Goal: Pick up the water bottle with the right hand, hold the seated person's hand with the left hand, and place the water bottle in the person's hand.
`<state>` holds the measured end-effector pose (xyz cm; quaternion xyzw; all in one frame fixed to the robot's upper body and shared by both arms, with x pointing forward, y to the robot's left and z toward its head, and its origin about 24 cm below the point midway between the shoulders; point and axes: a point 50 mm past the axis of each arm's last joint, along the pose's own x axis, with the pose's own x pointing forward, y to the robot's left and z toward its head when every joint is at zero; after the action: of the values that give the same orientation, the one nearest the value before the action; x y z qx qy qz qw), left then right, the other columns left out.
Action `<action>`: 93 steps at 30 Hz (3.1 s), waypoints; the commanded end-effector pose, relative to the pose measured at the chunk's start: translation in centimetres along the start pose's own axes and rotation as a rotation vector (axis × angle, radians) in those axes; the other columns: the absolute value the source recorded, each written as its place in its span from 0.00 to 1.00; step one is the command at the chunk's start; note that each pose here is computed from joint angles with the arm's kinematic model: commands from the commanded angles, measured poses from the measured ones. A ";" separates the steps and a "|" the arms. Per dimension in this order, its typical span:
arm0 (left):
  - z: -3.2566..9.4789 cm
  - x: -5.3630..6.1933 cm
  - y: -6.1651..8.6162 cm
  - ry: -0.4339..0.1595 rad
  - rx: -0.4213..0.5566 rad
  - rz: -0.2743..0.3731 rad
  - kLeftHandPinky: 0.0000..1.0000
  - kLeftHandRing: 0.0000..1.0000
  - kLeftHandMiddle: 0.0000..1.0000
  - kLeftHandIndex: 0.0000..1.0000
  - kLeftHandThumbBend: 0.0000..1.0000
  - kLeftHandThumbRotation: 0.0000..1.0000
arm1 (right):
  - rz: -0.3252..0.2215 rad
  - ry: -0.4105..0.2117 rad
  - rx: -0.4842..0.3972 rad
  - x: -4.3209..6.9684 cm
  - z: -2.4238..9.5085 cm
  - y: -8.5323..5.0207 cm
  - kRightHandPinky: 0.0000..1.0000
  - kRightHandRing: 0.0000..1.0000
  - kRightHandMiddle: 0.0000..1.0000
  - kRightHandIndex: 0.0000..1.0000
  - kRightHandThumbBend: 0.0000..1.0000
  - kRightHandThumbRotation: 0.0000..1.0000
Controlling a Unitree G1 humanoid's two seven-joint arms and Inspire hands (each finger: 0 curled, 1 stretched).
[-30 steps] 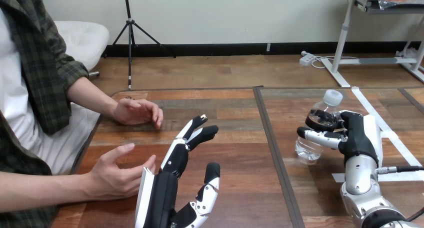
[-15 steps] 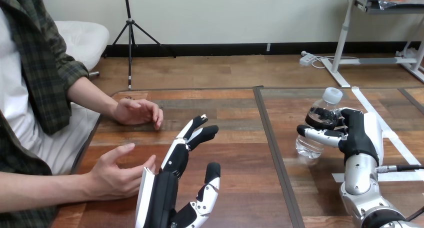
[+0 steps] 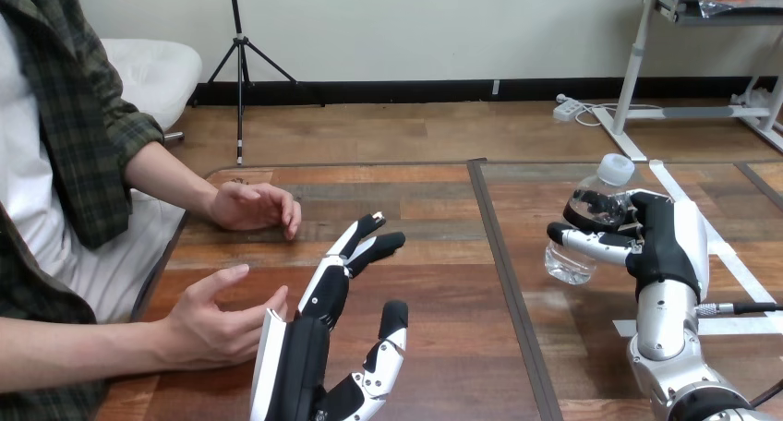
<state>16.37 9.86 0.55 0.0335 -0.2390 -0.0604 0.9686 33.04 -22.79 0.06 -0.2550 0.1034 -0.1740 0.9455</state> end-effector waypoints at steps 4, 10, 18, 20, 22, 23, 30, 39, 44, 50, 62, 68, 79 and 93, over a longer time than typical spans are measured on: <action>0.5 1.5 0.0 -0.069 0.001 0.014 0.86 0.79 0.78 0.85 0.14 0.21 | -0.059 -0.139 0.044 1.2 3.4 -0.9 0.42 0.46 0.51 0.52 0.78 0.00; 0.6 1.5 0.0 -0.072 -0.009 0.011 0.83 0.79 0.78 0.85 0.14 0.22 | -0.069 -0.165 0.076 1.2 3.6 -1.2 0.42 0.46 0.51 0.51 0.79 0.00; 0.7 1.6 0.1 -0.078 -0.010 0.016 0.85 0.80 0.79 0.85 0.14 0.22 | -0.083 -0.205 0.084 1.2 4.0 -1.5 0.43 0.46 0.51 0.51 0.79 0.00; 0.7 1.6 0.2 -0.080 -0.005 0.017 0.86 0.80 0.79 0.85 0.15 0.21 | -0.085 -0.210 0.086 1.2 4.0 -1.6 0.43 0.47 0.51 0.51 0.78 0.00; 0.8 1.6 0.2 -0.083 -0.005 0.016 0.86 0.80 0.79 0.85 0.15 0.21 | -0.087 -0.223 0.091 1.2 4.2 -1.6 0.43 0.47 0.51 0.52 0.78 0.00; 0.8 1.6 0.2 -0.084 -0.006 0.016 0.86 0.80 0.79 0.85 0.15 0.21 | -0.087 -0.227 0.092 1.2 4.2 -1.6 0.43 0.47 0.51 0.52 0.78 0.00; 0.8 1.6 0.3 -0.079 -0.009 0.020 0.87 0.81 0.80 0.85 0.16 0.21 | -0.089 -0.290 0.100 1.0 4.6 -1.8 0.42 0.45 0.51 0.51 0.78 0.00; 0.8 1.8 0.6 -0.090 0.005 0.018 0.87 0.81 0.80 0.85 0.18 0.21 | -0.070 -0.363 0.132 0.7 5.0 -1.9 0.41 0.45 0.50 0.51 0.76 0.00; 0.9 2.1 1.1 -0.103 0.027 0.011 0.85 0.80 0.80 0.85 0.20 0.20 | -0.056 -0.410 0.151 0.4 5.2 -1.9 0.41 0.45 0.50 0.51 0.75 0.00; 1.0 2.3 2.1 -0.121 0.046 0.007 0.81 0.80 0.81 0.85 0.28 0.08 | -0.044 -0.464 0.159 0.0 5.5 -1.9 0.41 0.45 0.50 0.50 0.75 0.00; 1.3 2.9 5.1 -0.151 0.145 0.024 0.78 0.79 0.81 0.83 0.43 0.00 | -0.011 -0.553 0.152 -0.8 5.9 -1.5 0.40 0.44 0.49 0.49 0.75 0.00; 1.7 3.1 6.8 -0.142 0.228 0.017 0.78 0.80 0.82 0.81 0.51 0.00 | 0.002 -0.588 0.143 -1.1 6.0 -1.3 0.39 0.44 0.48 0.48 0.76 0.00; 3.1 3.2 10.2 -0.105 0.470 0.021 0.66 0.77 0.80 0.76 0.71 0.00 | 0.044 -0.643 0.165 -1.8 6.4 -0.9 0.39 0.44 0.48 0.48 0.76 0.00; 5.0 2.9 13.1 -0.001 0.850 0.038 0.57 0.72 0.78 0.75 0.90 0.00 | 0.096 -0.664 0.176 -2.2 6.5 -0.3 0.39 0.44 0.48 0.48 0.75 0.00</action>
<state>18.04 21.58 5.62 0.3668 -0.2294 0.0459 0.9004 31.60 -20.33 3.11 -0.2237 -0.1425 -0.0595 0.9624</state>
